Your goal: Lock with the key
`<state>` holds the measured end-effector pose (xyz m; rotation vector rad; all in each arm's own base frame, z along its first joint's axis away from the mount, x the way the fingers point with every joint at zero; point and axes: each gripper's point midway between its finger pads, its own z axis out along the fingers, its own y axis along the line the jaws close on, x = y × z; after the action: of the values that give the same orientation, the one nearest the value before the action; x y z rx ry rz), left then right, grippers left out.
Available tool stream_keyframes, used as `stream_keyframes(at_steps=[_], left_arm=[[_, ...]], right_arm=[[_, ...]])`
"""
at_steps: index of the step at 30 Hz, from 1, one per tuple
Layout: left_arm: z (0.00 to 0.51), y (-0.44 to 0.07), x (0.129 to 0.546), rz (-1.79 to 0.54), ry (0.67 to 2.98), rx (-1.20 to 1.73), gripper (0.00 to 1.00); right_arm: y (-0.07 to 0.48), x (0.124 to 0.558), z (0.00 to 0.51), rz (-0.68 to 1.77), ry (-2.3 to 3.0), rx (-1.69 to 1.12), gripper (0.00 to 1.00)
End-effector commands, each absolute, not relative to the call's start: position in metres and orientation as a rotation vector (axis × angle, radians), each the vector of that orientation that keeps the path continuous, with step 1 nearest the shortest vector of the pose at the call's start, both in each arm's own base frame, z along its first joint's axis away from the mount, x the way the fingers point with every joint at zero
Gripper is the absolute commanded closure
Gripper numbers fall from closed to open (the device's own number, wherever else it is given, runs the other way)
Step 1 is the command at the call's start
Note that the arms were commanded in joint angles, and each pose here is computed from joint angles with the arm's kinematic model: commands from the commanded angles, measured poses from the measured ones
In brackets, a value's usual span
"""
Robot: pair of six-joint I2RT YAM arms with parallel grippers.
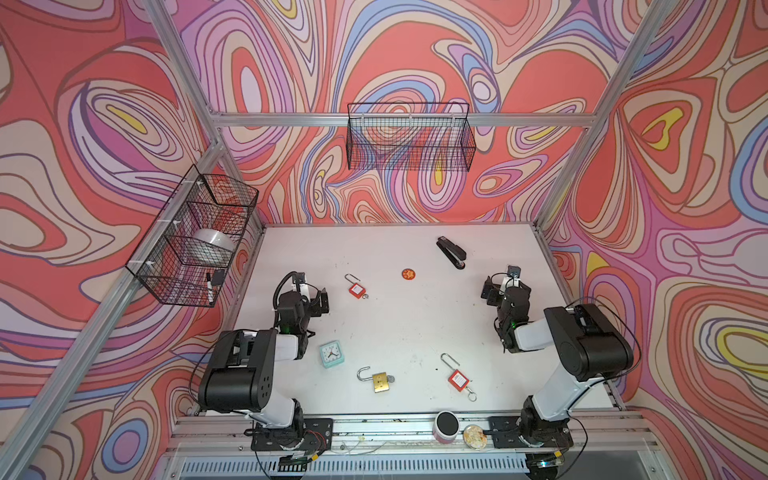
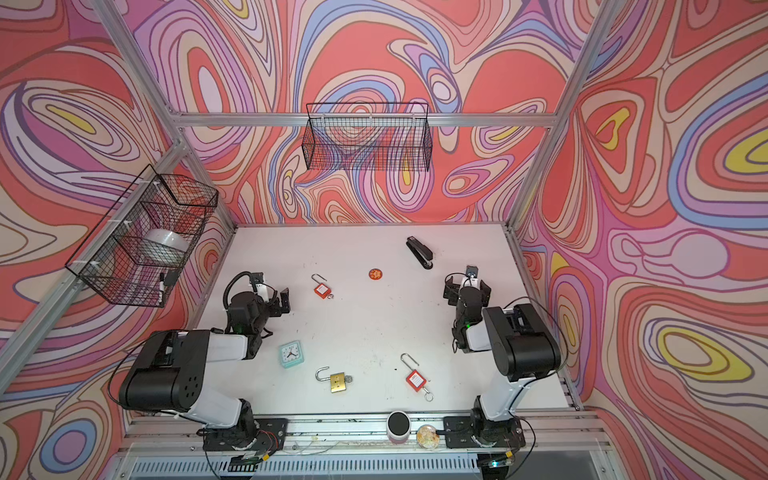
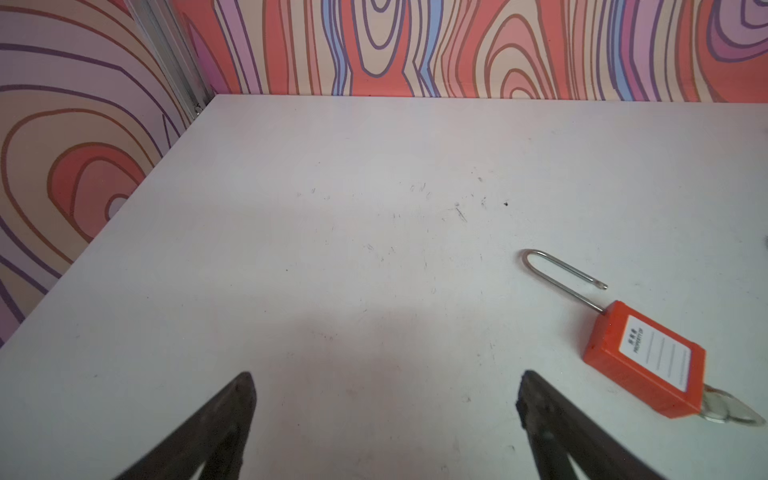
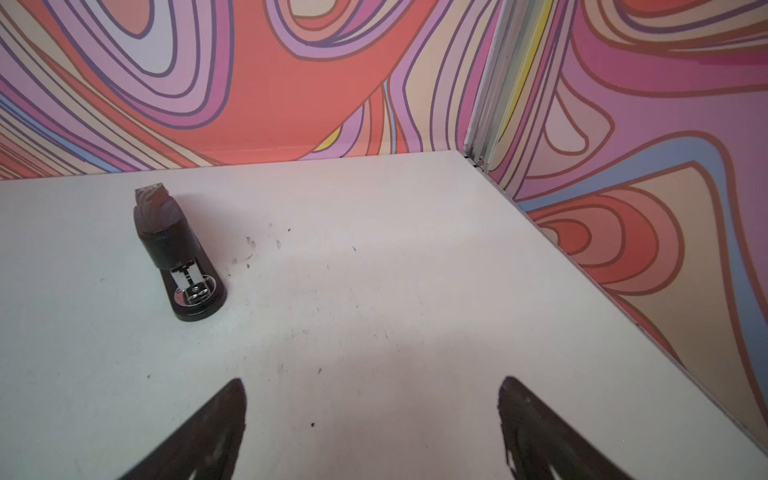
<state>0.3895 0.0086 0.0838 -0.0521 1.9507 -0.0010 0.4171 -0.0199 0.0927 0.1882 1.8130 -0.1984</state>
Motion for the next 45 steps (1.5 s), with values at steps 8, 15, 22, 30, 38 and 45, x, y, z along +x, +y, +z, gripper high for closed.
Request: stream_keyframes(at_steps=[8,15,22,30,38,45], left_arm=[[0.087,0.005,0.393,-0.008,1.943,-0.033,0.0],[0.088,0.006,0.394,-0.008,1.942,-0.034,0.0],[0.088,0.006,0.394,-0.007,1.943,-0.034,0.0],[0.088,0.006,0.393,-0.007,1.94,-0.032,0.0],[0.126,0.024,0.383,0.081,1.942,-0.137,0.0],[0.159,0.016,0.369,0.025,2.105,-0.142,0.0]], right_arm=[[-0.021,0.42,0.099,-0.19,1.794,0.194,0.01],[-0.021,0.42,0.1,-0.19,1.793,0.195,0.02],[-0.021,0.42,0.099,-0.191,1.794,0.194,0.02],[-0.021,0.42,0.1,-0.189,1.794,0.195,0.02],[-0.001,0.412,0.116,-0.115,1.752,0.069,0.02],[0.039,0.424,0.158,0.011,1.861,-0.06,0.02]])
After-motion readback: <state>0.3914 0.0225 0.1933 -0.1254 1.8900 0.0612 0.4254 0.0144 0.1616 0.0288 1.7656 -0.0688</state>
